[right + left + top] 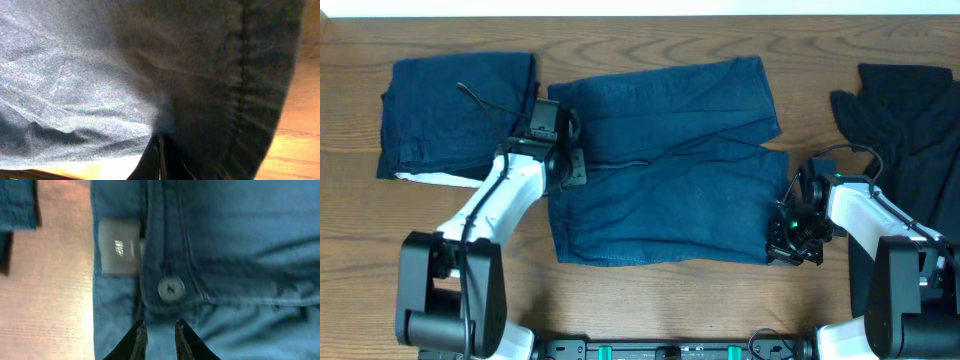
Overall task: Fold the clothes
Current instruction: 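Pull the right gripper down toward the lower-right, reshaping the trousers, then hold the trousers' left and right edges with both grippers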
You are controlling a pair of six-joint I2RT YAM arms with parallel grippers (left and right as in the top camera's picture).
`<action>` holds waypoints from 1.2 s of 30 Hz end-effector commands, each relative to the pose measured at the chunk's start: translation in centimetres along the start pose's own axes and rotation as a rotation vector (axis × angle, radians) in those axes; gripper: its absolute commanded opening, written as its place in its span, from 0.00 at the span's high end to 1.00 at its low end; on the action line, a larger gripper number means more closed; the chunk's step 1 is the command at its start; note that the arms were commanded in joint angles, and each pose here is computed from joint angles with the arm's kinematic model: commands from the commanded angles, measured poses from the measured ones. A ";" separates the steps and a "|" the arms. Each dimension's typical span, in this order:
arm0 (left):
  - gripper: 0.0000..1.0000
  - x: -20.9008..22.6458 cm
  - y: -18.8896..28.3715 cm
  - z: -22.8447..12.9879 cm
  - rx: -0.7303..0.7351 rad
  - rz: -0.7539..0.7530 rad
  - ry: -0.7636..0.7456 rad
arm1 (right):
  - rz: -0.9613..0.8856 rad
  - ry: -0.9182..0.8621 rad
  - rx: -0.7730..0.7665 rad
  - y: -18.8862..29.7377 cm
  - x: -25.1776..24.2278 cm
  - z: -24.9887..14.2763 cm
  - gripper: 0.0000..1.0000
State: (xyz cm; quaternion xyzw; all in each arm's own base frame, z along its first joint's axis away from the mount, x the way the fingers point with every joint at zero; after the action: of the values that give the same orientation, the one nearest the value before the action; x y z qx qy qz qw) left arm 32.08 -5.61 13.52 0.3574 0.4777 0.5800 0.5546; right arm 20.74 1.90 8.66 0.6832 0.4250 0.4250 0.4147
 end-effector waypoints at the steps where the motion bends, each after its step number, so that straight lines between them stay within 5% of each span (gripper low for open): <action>1: 0.77 1.4 -0.2 1.0 -0.028 0.027 0.046 | -0.030 -0.007 -0.011 0.2 0.0 0.2 0.99; 2: 0.77 1.9 -0.1 1.2 -0.033 0.026 0.060 | -0.017 -0.006 -0.012 0.4 0.2 0.3 0.99; 4: 0.57 2.8 0.0 1.5 -0.026 -0.010 0.097 | 0.003 -0.003 -0.015 1.0 0.6 0.6 0.91; 6: 0.51 3.2 0.0 1.6 0.004 -0.123 0.134 | 0.012 0.009 -0.027 2.0 1.0 1.0 0.79; 16: 0.46 2.8 -0.1 1.4 0.086 -0.396 0.179 | 0.057 0.099 -0.251 8.2 3.9 5.1 0.62; 36: 0.47 3.1 -2.8 0.8 0.166 -0.382 0.213 | 0.058 0.134 -0.370 9.6 4.5 6.7 0.62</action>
State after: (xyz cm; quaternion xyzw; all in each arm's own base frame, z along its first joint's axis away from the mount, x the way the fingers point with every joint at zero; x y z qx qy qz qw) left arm 32.95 -2.59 10.21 0.2519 0.6382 0.4599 0.5637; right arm 29.97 1.77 16.20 0.5901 0.3451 0.5426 0.4881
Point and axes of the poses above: each gripper's point midway between its finger pads, its own y axis back along the fingers, its own x axis along the line the jaws close on, z = x × y, the point moved 10 cm from there along y, back along the fingers, and after that the axes turned 1 degree about y, right-handed, at the moved point
